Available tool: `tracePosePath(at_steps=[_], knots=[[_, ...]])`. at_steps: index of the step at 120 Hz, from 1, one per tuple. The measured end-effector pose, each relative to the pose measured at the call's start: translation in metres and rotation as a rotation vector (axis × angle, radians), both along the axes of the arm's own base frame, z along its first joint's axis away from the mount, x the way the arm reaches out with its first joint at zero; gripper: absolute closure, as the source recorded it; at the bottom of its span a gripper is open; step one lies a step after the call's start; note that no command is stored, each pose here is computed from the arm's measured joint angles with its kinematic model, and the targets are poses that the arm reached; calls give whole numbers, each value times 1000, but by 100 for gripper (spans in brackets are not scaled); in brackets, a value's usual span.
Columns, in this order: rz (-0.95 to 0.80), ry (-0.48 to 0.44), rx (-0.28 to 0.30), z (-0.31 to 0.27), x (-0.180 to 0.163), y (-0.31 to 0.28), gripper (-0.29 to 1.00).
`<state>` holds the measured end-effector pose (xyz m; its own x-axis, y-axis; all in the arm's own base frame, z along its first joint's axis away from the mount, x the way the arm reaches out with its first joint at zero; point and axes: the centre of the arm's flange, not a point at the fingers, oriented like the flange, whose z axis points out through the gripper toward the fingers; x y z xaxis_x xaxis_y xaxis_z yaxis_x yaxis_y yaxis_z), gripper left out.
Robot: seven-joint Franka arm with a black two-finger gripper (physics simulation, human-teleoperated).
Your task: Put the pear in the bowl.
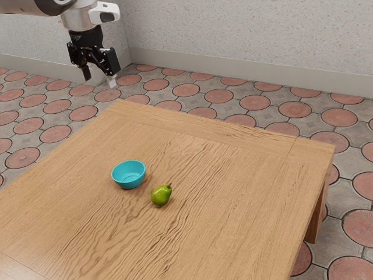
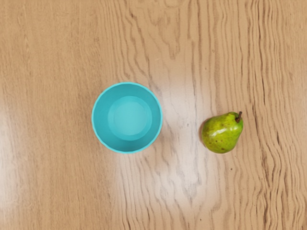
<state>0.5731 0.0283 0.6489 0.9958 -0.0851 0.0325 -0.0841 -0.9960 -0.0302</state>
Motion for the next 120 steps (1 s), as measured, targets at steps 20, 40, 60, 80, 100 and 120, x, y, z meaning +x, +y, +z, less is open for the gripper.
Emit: tracePosePath(at_steps=[20, 40, 60, 80, 100, 120], knots=[[-4, -5, 1, 4, -2, 0, 0], [-55, 38, 2, -16, 7, -27, 0], [-69, 144, 11, -87, 41, -35, 0], [-133, 220, -4, -140, 44, -72, 0], [-205, 278, -6, -174, -12, -119, 0], [-197, 302, -5, -219, -29, -120, 0]])
